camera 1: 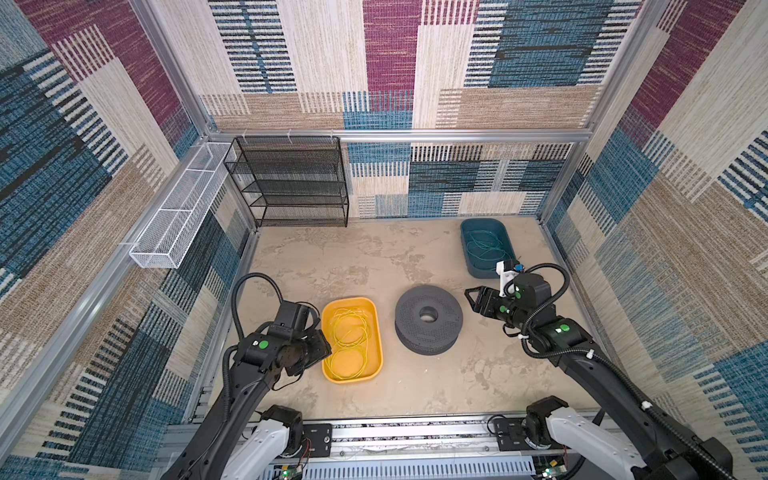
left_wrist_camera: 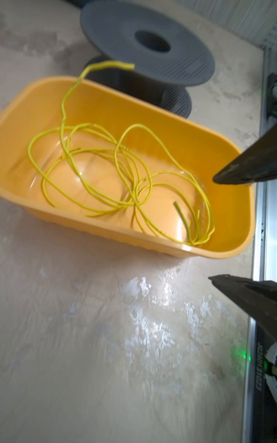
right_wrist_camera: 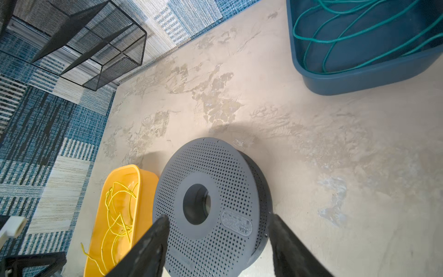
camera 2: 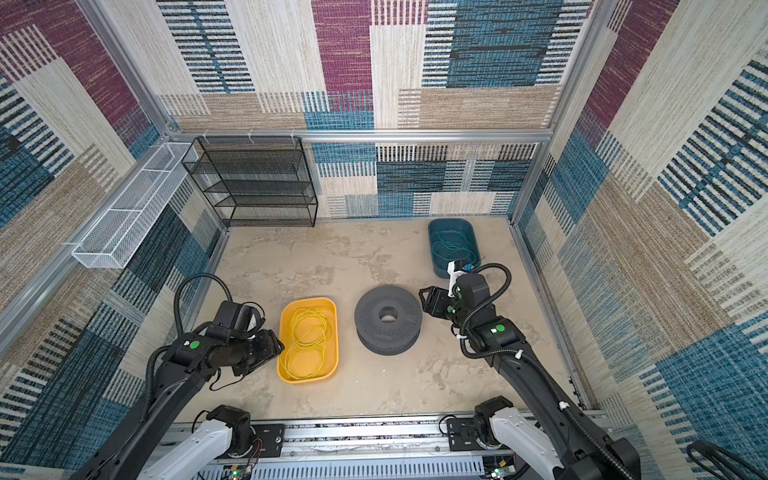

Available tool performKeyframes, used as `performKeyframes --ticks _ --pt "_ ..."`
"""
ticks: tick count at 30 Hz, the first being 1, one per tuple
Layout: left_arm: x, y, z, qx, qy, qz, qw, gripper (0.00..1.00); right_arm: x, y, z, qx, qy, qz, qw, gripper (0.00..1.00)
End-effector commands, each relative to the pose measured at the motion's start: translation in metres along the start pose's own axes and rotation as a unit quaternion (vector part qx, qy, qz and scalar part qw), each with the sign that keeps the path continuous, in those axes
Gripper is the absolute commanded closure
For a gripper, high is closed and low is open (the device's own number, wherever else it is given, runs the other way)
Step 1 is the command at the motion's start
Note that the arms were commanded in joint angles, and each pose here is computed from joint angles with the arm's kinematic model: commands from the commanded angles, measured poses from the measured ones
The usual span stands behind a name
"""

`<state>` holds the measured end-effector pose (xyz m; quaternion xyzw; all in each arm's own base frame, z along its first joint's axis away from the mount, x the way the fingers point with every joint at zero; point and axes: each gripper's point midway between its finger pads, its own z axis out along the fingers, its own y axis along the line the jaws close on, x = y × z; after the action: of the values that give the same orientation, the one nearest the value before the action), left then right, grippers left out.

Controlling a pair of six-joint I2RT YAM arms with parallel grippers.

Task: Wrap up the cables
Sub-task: 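Raise both arms and move the left gripper over the yellow tub, then grip the yellow tub rim with the left gripper and drag it farther away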

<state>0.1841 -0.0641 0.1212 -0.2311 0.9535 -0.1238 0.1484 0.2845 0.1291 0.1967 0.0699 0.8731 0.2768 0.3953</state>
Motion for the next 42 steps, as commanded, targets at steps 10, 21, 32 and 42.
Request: performKeyframes --ticks 10,21,32,42 --pt "-0.070 -0.026 0.031 -0.050 -0.048 0.095 0.993 0.47 0.016 -0.008 0.000 0.004 0.016 0.003 1.000 0.31" --pt "-0.078 -0.025 0.060 -0.086 0.001 0.105 0.991 0.68 0.008 -0.009 0.010 0.019 0.022 -0.029 0.999 0.29" --pt "-0.076 -0.011 0.089 -0.137 0.037 0.102 0.985 0.91 0.005 -0.019 0.020 0.042 0.014 -0.033 0.998 0.28" --pt "-0.112 -0.016 0.038 -0.161 -0.055 0.128 0.977 1.00 -0.005 -0.011 0.012 0.039 0.005 -0.016 0.999 0.29"
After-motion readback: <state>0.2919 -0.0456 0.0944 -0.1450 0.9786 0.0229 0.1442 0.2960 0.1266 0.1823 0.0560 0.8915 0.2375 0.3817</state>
